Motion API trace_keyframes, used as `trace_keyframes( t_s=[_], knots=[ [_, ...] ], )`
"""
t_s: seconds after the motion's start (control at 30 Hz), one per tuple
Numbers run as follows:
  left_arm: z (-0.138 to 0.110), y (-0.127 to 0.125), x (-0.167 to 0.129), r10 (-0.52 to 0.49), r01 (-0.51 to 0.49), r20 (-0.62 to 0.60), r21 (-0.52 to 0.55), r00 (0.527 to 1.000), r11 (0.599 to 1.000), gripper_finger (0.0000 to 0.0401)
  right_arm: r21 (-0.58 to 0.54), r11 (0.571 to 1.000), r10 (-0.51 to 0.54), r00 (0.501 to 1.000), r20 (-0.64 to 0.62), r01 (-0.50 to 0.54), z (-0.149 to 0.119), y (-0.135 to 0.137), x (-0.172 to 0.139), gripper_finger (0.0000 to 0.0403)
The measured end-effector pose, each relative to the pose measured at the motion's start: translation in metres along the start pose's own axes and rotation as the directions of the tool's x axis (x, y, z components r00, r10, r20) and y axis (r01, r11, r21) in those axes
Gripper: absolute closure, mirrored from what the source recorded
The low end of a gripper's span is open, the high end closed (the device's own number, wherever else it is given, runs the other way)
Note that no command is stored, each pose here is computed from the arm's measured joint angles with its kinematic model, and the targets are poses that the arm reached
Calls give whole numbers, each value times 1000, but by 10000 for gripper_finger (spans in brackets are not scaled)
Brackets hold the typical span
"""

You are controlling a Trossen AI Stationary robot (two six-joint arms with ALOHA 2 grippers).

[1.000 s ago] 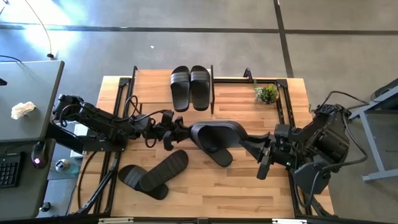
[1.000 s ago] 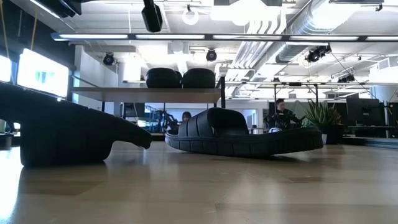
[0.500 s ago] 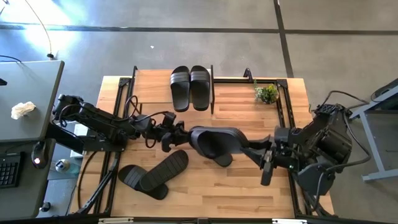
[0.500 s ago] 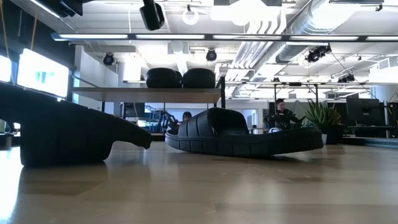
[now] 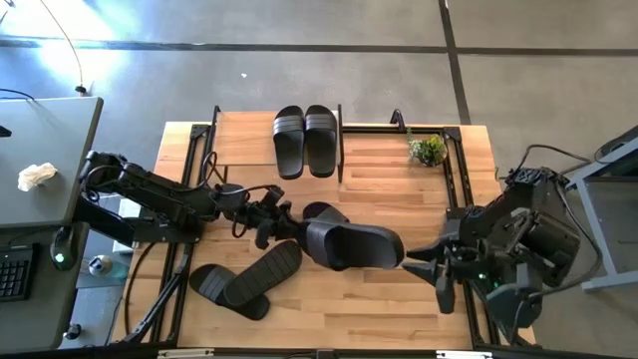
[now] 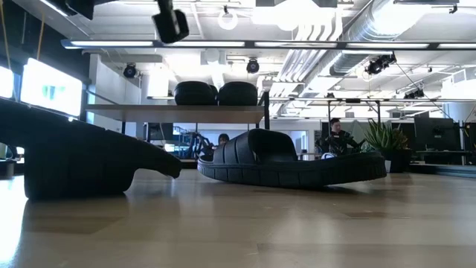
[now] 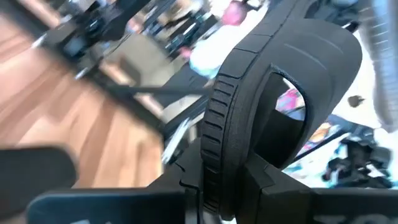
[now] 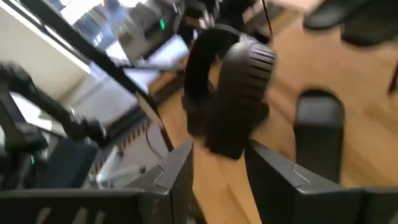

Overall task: Pick and place slides into the shelf
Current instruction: Move the black slipper to the top left of the table

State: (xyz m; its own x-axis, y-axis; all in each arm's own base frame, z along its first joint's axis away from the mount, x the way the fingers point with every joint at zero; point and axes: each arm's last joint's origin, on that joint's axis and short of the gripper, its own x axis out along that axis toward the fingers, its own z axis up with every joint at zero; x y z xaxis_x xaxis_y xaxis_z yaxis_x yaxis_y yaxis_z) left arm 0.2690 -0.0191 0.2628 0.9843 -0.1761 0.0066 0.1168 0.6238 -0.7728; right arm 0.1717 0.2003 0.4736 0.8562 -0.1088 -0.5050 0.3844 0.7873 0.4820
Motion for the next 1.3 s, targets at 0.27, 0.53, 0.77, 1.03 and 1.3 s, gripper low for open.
trace_keyframes(
  t_s=[0.27, 0.53, 0.77, 1.03, 1.3],
  knots=[
    [-3, -1, -13, 56, -61, -132, -32, 990, 998, 367, -15, 998, -65, 977, -202, 63, -16, -11, -9, 272],
    [-7, -8, -19, -10, -60, -337, -196, 941, 979, 367, -336, 942, -135, 882, -451, -28, -33, -14, 12, 272],
    [0, -19, -19, 68, -227, -493, -271, 867, 935, 367, -649, 727, -221, 817, -533, -227, -42, -22, 37, 272],
    [7, -24, -19, 135, -327, -482, -340, 866, 882, 367, -918, 216, -322, 863, -390, -334, -50, -18, 63, 272],
    [4, -20, -20, 185, -409, -493, -395, 850, 823, 367, -909, -318, -350, 924, -152, -270, -83, -3, 71, 272]
  ],
)
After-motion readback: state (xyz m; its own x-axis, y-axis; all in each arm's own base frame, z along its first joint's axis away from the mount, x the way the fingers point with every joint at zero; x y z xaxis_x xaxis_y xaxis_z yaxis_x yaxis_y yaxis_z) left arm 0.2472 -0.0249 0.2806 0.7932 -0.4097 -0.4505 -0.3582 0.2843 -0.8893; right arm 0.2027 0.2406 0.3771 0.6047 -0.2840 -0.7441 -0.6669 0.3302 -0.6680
